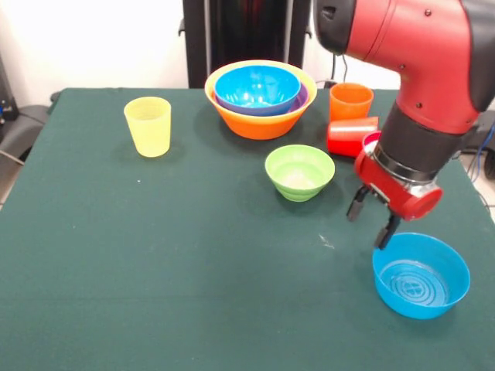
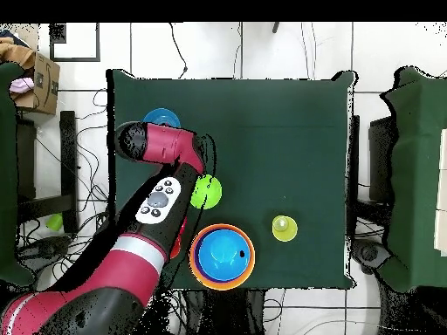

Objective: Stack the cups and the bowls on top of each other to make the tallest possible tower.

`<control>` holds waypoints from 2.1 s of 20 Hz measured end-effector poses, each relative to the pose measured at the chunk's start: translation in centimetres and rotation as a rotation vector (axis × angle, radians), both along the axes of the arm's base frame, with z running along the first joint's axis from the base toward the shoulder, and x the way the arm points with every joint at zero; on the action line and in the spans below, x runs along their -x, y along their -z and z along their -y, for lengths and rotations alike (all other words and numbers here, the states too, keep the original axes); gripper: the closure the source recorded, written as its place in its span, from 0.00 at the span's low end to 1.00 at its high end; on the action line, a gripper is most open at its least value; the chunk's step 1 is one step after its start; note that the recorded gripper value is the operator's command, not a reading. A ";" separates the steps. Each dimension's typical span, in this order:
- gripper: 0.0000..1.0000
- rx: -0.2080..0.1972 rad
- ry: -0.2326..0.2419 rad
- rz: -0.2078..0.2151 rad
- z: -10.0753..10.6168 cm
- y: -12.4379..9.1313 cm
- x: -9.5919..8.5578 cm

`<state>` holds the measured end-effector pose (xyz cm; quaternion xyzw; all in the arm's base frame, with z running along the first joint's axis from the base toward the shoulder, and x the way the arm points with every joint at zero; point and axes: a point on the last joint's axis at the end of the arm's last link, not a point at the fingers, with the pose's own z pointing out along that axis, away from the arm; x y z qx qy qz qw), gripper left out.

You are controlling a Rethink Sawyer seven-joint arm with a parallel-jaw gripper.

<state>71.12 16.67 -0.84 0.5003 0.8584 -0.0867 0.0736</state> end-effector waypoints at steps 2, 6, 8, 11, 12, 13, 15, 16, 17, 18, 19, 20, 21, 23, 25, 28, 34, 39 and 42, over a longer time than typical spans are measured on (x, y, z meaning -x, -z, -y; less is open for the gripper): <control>0.00 -0.005 0.010 0.006 -0.2 -0.8 -0.2; 0.00 -0.020 0.027 0.017 -0.1 -3.7 -0.5; 0.00 -0.027 0.037 0.025 0.0 -5.3 -0.6; 0.00 -0.040 0.053 0.051 0.4 -8.2 -0.9; 0.00 -0.042 0.056 0.057 0.5 -8.7 -1.0; 0.00 -0.044 0.059 0.063 0.6 -9.2 -1.2; 0.00 -0.043 0.064 0.080 1.1 -10.4 -1.6; 0.00 -0.041 0.064 0.082 1.2 -10.5 -1.7; 0.00 -0.015 0.044 0.087 1.6 -10.7 -1.9; 0.00 0.005 0.022 0.089 1.9 -10.7 -2.1; 0.00 0.017 0.008 0.090 2.0 -10.6 -2.2; 0.00 0.029 -0.008 0.090 2.2 -10.5 -2.3; 0.00 0.057 -0.047 0.093 2.7 -9.9 -2.6; 0.00 0.084 -0.084 0.094 3.5 -9.1 -2.9; 0.00 0.100 -0.109 0.095 4.2 -8.3 -3.1; 0.00 0.107 -0.145 0.093 5.6 -6.1 -3.3; 0.00 0.038 -0.134 0.093 5.7 -3.7 -3.3; 0.00 -0.096 -0.026 0.081 4.6 -3.1 -2.6; 0.00 -0.128 0.016 0.076 4.1 -3.6 -2.2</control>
